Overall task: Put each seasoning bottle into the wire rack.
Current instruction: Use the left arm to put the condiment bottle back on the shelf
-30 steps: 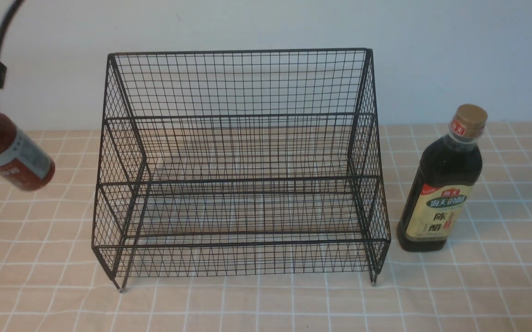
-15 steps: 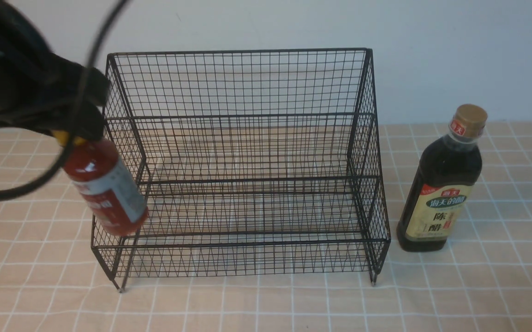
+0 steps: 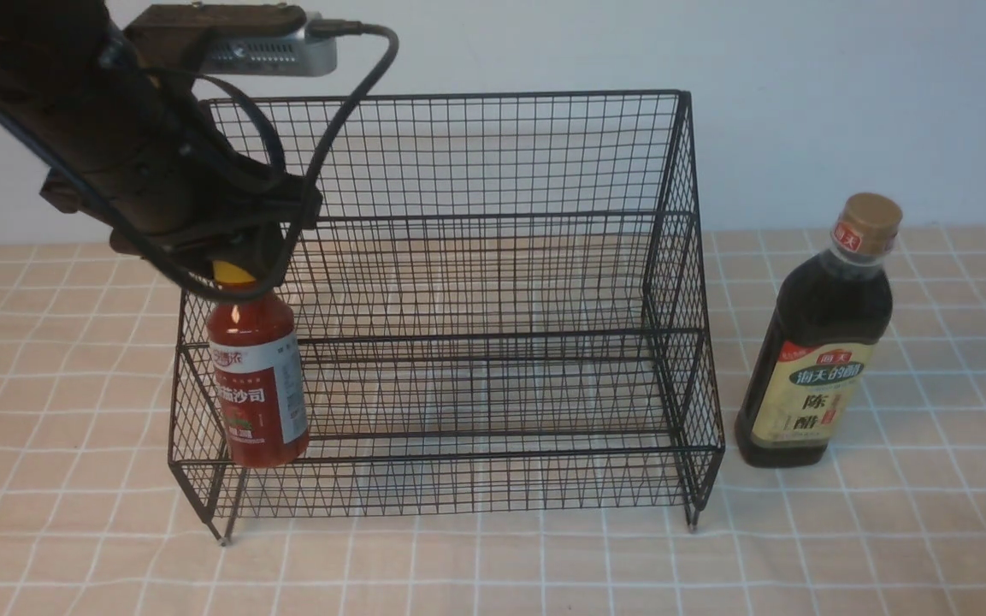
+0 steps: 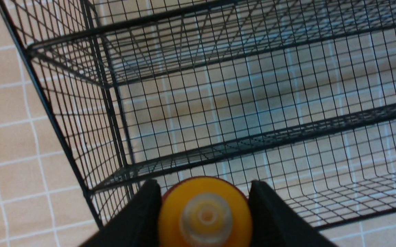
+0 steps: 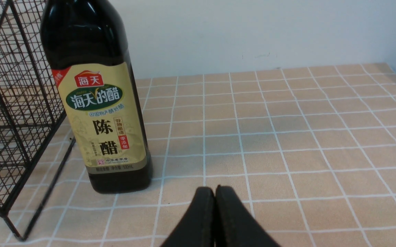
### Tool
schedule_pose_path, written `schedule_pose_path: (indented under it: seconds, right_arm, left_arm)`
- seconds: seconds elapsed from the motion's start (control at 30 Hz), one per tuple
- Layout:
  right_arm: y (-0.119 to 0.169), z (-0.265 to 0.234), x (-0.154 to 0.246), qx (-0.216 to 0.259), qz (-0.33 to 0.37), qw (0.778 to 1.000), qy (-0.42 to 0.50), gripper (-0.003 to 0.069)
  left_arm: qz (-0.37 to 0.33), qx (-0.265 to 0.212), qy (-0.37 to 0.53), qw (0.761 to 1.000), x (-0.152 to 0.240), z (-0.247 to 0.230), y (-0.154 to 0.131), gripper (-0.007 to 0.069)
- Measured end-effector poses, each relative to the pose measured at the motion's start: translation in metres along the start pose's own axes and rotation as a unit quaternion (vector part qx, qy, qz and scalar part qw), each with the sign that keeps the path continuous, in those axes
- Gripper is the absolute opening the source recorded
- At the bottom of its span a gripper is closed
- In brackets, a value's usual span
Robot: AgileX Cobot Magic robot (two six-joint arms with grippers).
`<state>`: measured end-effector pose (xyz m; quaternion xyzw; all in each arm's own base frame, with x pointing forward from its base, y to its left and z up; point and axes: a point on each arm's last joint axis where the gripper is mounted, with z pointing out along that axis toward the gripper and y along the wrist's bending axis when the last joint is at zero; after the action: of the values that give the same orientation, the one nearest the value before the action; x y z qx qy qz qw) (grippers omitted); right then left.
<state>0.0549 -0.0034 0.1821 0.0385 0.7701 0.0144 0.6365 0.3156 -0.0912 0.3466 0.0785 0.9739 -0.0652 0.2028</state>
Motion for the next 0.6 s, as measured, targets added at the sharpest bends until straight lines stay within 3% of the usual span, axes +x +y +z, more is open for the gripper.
schedule_pose_path:
  seconds: [0.6]
  right_arm:
    - [0.0,0.0,0.0,0.0,0.0,1.0,0.0,-0.0014]
  left_arm:
    - [0.004,-0.026,-0.022,0.999,0.004,-0.016,0.004,0.0287]
